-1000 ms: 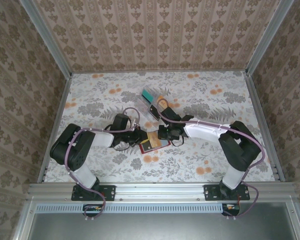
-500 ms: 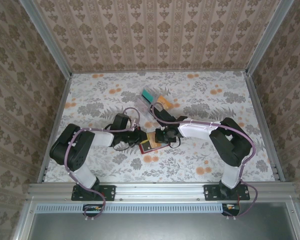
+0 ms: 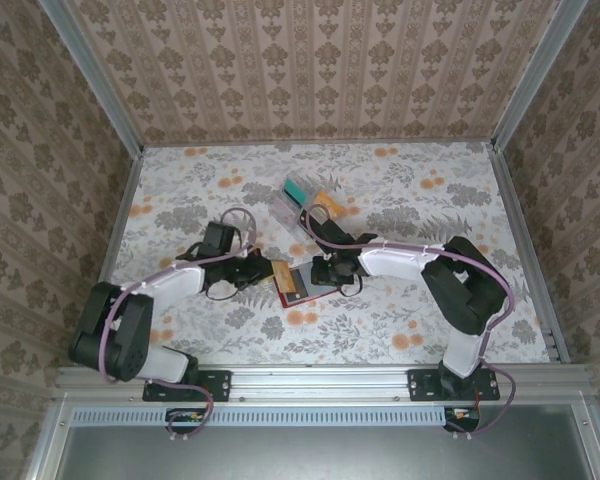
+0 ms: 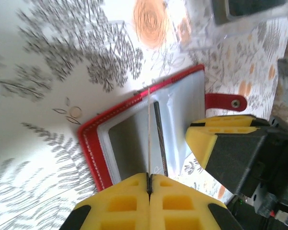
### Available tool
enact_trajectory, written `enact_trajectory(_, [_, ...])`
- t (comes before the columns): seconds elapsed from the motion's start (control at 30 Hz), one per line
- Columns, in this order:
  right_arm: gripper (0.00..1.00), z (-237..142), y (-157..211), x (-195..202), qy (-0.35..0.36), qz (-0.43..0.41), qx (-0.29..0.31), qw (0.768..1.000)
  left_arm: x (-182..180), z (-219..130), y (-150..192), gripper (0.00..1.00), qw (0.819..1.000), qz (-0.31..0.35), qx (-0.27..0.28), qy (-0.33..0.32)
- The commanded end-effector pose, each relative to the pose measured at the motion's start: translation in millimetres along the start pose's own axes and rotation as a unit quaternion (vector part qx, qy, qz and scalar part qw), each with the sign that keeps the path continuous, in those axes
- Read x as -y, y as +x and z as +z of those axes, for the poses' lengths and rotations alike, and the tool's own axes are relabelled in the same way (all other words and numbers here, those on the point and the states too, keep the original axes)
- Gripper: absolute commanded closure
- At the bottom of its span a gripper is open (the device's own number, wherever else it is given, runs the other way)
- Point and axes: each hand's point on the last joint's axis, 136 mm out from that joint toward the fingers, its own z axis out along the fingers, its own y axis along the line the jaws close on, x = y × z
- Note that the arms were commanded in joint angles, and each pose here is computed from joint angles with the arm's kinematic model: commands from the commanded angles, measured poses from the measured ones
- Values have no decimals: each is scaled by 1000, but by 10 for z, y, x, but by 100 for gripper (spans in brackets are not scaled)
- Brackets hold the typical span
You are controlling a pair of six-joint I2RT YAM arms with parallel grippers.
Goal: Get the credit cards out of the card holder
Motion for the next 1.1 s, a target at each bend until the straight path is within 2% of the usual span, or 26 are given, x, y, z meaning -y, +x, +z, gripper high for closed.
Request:
enact_trajectory(0.0, [70, -305, -198, -152, -42, -27, 46, 998, 148, -263, -150, 100, 999, 40, 29, -11])
enact_trajectory(0.1, [60, -567, -349, -316, -99, -36, 72, 992, 372, -419, -295, 100, 997, 60, 57, 10])
enact_trajectory(0.27, [43, -967, -639, -455, -197, -16, 115, 973, 845, -597, -558, 100, 987, 87, 107, 80])
enact_trajectory(0.37, [34, -1160, -785, -538, -258, -4, 129, 958, 1122, -664, -630, 100, 980, 94, 109, 134])
enact_trajectory(0.47, [29, -1327, -884, -660, -309, 4, 137, 941, 1297, -702, -705, 100, 975, 90, 112, 168])
enact_trajectory(0.73, [28, -1676, -1103, -1013, -429, 31, 124, 894, 1548, -724, -841, 100, 965, 68, 111, 229])
enact_trajectory(0.87, [29, -1696, -1121, -1061, -442, 35, 112, 889, 1617, -723, -891, 100, 960, 60, 110, 249])
enact_trajectory(1.07, [29, -1621, -1143, -938, -426, 53, 119, 895, 1647, -749, -908, 100, 959, 57, 114, 253])
